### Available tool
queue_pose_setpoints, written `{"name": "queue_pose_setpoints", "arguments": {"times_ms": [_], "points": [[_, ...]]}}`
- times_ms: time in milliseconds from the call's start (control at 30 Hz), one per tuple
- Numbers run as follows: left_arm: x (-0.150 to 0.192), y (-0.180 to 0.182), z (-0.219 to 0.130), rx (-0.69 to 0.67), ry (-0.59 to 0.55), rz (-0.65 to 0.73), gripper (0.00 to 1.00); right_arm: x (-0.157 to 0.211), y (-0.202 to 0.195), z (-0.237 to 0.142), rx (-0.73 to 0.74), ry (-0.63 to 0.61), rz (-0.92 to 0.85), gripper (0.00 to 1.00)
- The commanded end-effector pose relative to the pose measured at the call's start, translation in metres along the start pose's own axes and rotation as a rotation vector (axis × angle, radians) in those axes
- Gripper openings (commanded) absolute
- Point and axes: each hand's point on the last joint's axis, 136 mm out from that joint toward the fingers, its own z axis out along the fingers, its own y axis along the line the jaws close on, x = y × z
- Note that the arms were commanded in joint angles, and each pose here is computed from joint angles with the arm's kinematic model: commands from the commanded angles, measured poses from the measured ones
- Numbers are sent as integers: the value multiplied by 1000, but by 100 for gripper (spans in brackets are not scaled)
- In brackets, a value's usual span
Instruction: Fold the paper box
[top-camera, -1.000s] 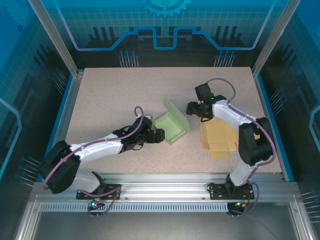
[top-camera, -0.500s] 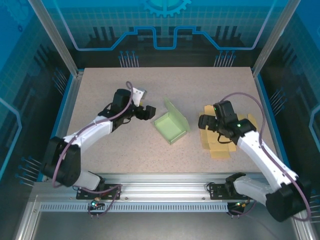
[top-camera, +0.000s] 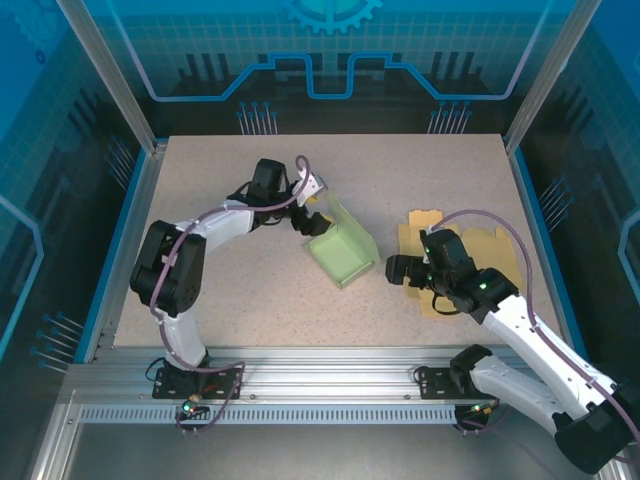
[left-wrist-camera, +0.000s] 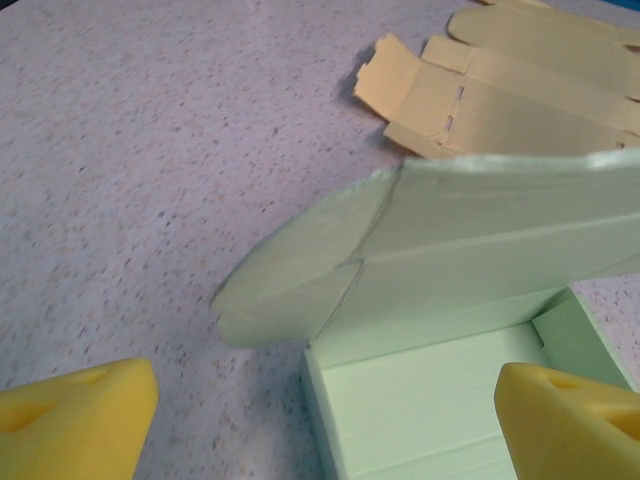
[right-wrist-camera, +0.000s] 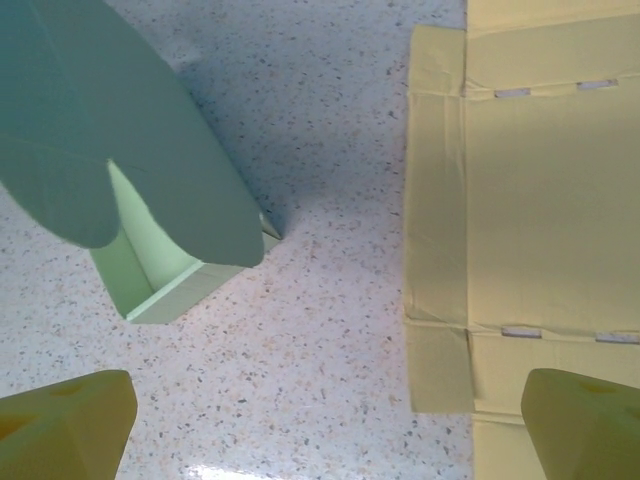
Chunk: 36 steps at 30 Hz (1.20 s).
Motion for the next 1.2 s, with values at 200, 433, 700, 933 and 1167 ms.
{"name": "queue_pose_setpoints", "arguments": {"times_ms": [200,433,700,933,1167], "points": [[-10,-2,16,158,-14,111,91,-1,6,2,-15,-21,15,100],[-4,-11,24,241,20,95,86,0,9,4,-24,-24,23,100],[2,-21,30,265,38,79,63,7,15,22,-22,42,9,100],[3,-20,31,250,34,71,40,5,22,28,-37,52,-12,100],[2,-22,28,233,27,78,28,2,28,34,-49,57,-36,91]]}}
